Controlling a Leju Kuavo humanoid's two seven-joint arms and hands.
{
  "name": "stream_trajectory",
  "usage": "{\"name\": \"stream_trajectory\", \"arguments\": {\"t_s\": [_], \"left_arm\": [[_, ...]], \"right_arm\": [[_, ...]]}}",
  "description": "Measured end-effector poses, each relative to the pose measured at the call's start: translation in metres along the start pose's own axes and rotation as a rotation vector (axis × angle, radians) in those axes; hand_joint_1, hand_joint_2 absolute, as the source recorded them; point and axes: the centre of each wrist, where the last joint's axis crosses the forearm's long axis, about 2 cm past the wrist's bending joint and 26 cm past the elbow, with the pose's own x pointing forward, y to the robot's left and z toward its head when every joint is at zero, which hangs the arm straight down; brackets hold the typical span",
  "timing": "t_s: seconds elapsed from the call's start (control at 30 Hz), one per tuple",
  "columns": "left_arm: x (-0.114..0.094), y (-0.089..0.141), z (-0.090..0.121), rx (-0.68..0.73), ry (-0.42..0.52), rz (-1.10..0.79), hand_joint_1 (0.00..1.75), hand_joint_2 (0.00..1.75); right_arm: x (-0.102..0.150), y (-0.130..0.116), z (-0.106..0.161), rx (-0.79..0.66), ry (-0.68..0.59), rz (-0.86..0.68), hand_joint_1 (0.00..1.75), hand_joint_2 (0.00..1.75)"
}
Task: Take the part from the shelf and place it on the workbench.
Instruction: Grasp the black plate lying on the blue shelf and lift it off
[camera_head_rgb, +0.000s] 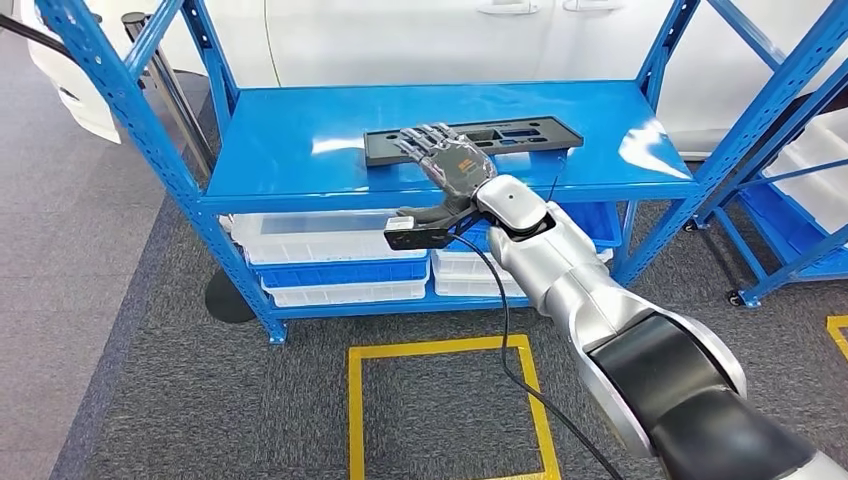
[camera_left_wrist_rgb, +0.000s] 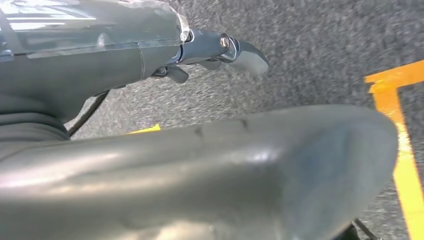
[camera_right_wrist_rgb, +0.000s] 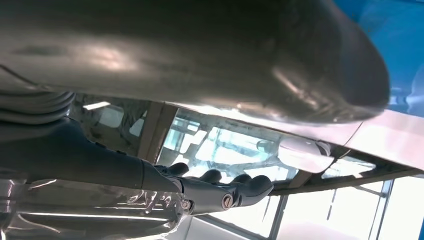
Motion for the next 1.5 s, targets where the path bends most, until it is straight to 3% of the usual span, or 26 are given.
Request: {"name": "stream_trajectory", "arguments": {"t_s": [0.7,0.9,1.5], "left_arm": [[-0.001,0.003,0.0,0.004,0.003,-0.005,0.0,0.0],[-0.001,0.003,0.0,0.004,0.003,-0.011,0.0,0.0],[-0.002,0.005,-0.001,0.008,0.004,-0.01,0.0,0.0]], "right_arm": [[0.001,0.003,0.001,0.013,-0.001,-0.012,0.0,0.0],[0.002,0.017,0.009,0.049,0.005,-0.024,0.0,0.0],[0.014,0.028,0.011,0.098,-0.014,-0.018,0.0,0.0]]}}
